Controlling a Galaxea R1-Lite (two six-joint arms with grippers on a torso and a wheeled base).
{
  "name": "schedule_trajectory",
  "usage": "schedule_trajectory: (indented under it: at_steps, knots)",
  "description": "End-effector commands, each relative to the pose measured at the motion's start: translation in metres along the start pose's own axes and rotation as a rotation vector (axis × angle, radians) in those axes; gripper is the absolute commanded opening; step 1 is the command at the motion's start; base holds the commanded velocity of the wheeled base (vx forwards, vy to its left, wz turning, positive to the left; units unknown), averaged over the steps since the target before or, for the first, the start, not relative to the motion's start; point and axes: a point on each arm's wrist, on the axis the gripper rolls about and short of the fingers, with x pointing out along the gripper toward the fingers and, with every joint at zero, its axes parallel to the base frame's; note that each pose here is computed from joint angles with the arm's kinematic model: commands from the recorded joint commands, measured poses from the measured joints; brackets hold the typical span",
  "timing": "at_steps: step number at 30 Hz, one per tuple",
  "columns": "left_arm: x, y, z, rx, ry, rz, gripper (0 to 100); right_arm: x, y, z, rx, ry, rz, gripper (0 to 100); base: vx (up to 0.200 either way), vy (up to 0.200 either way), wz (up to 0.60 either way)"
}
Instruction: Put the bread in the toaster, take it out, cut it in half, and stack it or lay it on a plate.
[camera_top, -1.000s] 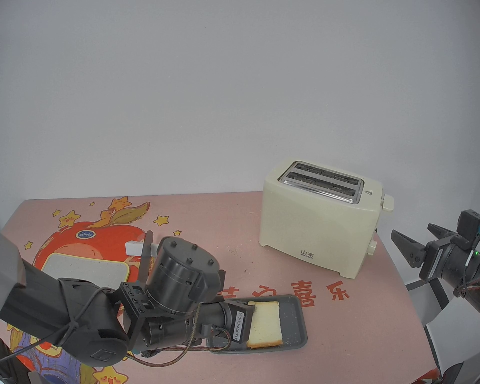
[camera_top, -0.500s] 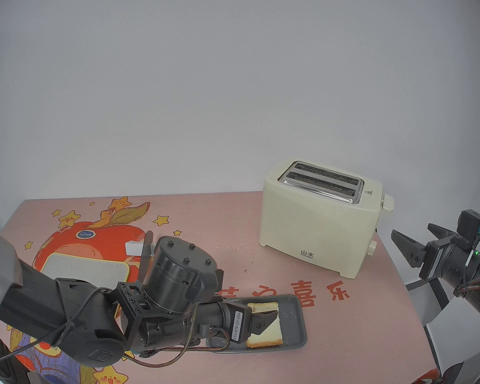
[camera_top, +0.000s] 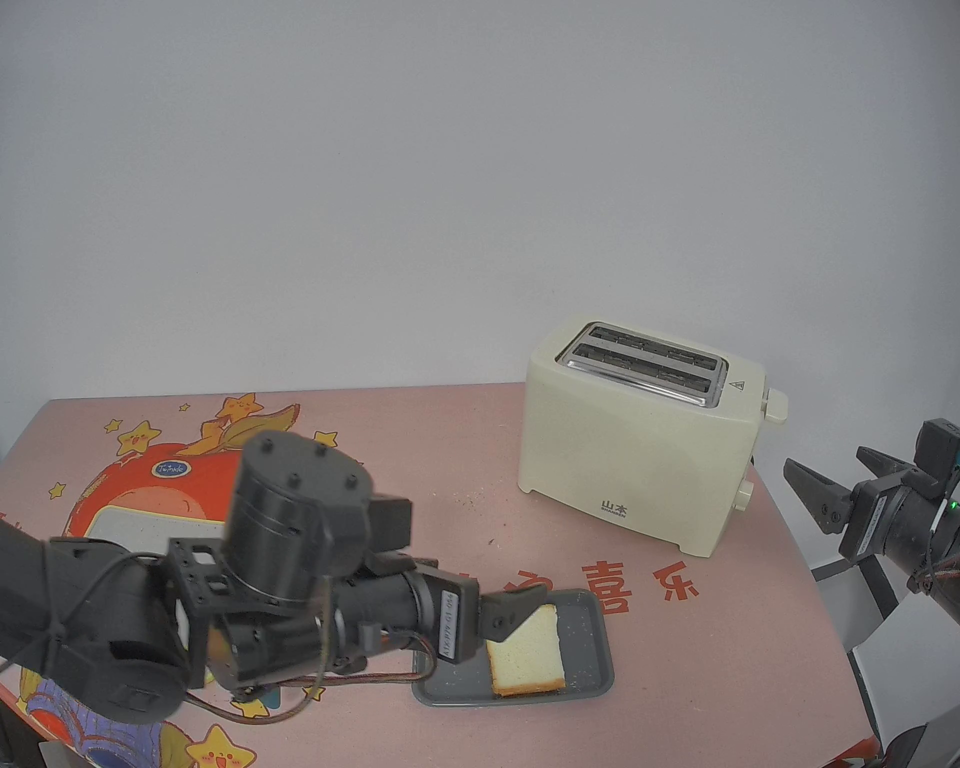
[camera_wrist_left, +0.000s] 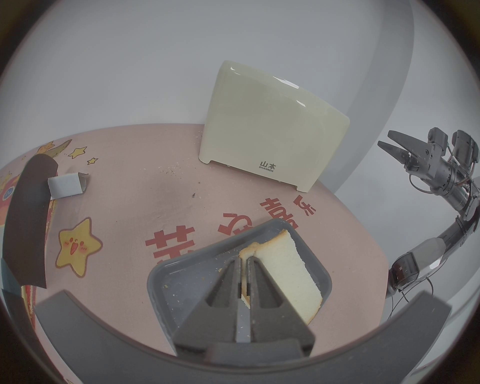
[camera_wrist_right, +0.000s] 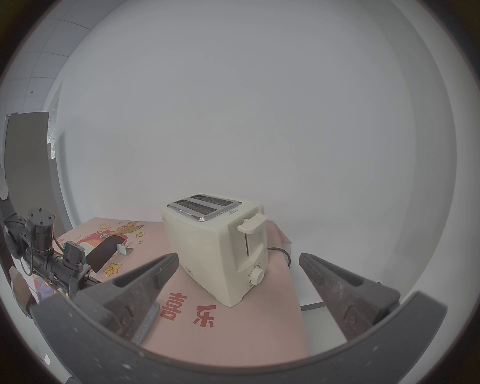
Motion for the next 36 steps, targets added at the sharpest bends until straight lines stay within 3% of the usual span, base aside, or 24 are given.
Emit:
schedule_trajectory:
  at_steps: [1,4,5,6,7,12,14,19,20,24,30,36]
  knots:
    - [-0.055,0.009,0.03,-0.013,-0.2,-0.004,100,0.001,0.0,-0.001,-0.001,0.004,-0.004,100,0.0,0.0,0.0]
    - [-0.081,0.024,0.038,0.01,-0.301,0.069,100,0.001,0.0,-0.002,-0.002,0.006,-0.004,100,0.0,0.0,0.0]
    - [-0.091,0.031,0.04,0.02,-0.347,0.137,100,0.001,0.0,-0.002,-0.001,0.007,-0.004,100,0.0,0.0,0.0]
    - [-0.091,0.031,0.04,0.02,-0.347,0.137,100,0.001,0.0,-0.002,-0.001,0.007,-0.004,100,0.0,0.0,0.0]
    - [-0.102,0.041,0.041,0.034,-0.4,0.245,100,0.002,-0.001,-0.004,-0.004,0.015,-0.01,100,0.0,0.0,0.0]
    - [-0.137,0.053,0.04,0.018,-0.51,0.336,100,0.006,-0.015,-0.002,0.023,0.002,-0.099,100,0.0,0.0,0.0]
    - [-0.151,0.061,0.037,0.01,-0.554,0.403,100,0.006,-0.029,0.009,0.05,-0.04,-0.166,100,0.0,0.0,0.0]
    - [-0.184,0.067,0.026,0.017,-0.649,0.489,100,-0.008,-0.044,0.016,0.047,-0.098,-0.205,100,0.0,0.0,0.0]
    - [-0.201,0.069,0.016,0.031,-0.701,0.554,100,-0.021,-0.052,0.012,0.049,-0.12,-0.231,100,0.0,0.0,0.0]
    - [-0.218,0.072,-0.005,0.031,-0.75,0.637,100,-0.045,-0.063,-0.006,0.021,-0.15,-0.273,100,0.0,0.0,0.0]
    - [-0.233,0.067,-0.048,0.033,-0.807,0.647,100,-0.079,-0.076,-0.042,-0.024,-0.202,-0.346,100,0.0,0.0,0.0]
    - [-0.239,0.066,-0.083,0.035,-0.862,0.666,100,-0.099,-0.079,-0.068,-0.015,-0.271,-0.328,100,0.0,0.0,0.0]
